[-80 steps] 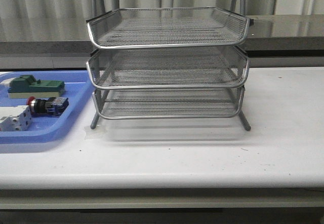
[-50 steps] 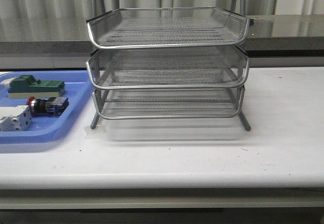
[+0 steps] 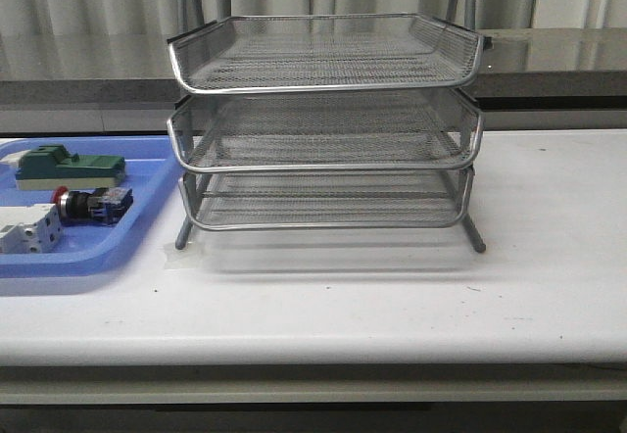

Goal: Place button on rack with both arms

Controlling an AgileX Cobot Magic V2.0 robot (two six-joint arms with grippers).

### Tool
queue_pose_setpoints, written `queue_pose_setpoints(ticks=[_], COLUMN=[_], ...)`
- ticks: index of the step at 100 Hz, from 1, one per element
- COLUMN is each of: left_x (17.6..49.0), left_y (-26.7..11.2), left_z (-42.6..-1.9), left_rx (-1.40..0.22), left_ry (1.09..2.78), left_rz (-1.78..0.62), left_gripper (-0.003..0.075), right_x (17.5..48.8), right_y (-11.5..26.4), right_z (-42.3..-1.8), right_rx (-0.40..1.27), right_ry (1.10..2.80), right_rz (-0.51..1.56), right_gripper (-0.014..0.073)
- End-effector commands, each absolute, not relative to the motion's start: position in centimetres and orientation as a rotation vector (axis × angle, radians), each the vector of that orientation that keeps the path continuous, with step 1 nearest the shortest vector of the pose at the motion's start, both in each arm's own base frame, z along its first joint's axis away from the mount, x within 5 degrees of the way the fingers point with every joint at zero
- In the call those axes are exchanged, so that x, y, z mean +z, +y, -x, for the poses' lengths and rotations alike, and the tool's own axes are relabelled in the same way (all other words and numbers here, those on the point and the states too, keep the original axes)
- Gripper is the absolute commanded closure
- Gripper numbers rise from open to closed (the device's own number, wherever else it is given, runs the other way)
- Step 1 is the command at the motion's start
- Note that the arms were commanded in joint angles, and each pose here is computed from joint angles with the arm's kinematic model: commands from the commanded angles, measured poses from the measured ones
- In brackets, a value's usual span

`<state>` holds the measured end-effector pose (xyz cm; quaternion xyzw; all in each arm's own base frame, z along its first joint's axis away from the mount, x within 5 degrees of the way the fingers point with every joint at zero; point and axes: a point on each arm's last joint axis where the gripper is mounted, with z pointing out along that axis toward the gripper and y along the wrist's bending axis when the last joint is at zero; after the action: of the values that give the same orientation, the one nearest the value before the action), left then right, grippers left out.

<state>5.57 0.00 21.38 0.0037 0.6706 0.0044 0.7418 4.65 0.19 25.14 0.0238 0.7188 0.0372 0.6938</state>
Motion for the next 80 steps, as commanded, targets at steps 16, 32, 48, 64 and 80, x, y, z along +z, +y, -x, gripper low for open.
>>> queue_pose_setpoints(ticks=[16, 32, 48, 64, 80], left_x=[20.8, 20.8, 20.8, 20.8, 20.8], left_y=[-0.1, -0.1, -0.1, -0.1, -0.1], left_z=[-5.4, -5.4, -5.4, -5.4, -5.4], left_rx=[-0.005, -0.005, -0.005, -0.005, -0.005], left_ry=[1.41, 1.41, 1.41, 1.41, 1.41], left_rz=[-0.006, -0.006, -0.006, -0.006, -0.006], left_gripper=[0.074, 0.074, 0.074, 0.074, 0.074], right_x=[31.0, 32.8, 33.3, 33.3, 33.0], right_y=[0.3, 0.5, 1.1, 1.5, 2.1], right_z=[-6.3, -8.8, -10.9, -12.5, -13.6], right_rx=[0.089, 0.123, 0.24, 0.37, 0.529], right_ry=[1.766, 1.967, 2.005, 1.983, 1.994], right_rz=[-0.052, -0.062, -0.117, -0.202, -0.304], right_gripper=[0.0655, 0.0655, 0.0655, 0.0655, 0.0655])
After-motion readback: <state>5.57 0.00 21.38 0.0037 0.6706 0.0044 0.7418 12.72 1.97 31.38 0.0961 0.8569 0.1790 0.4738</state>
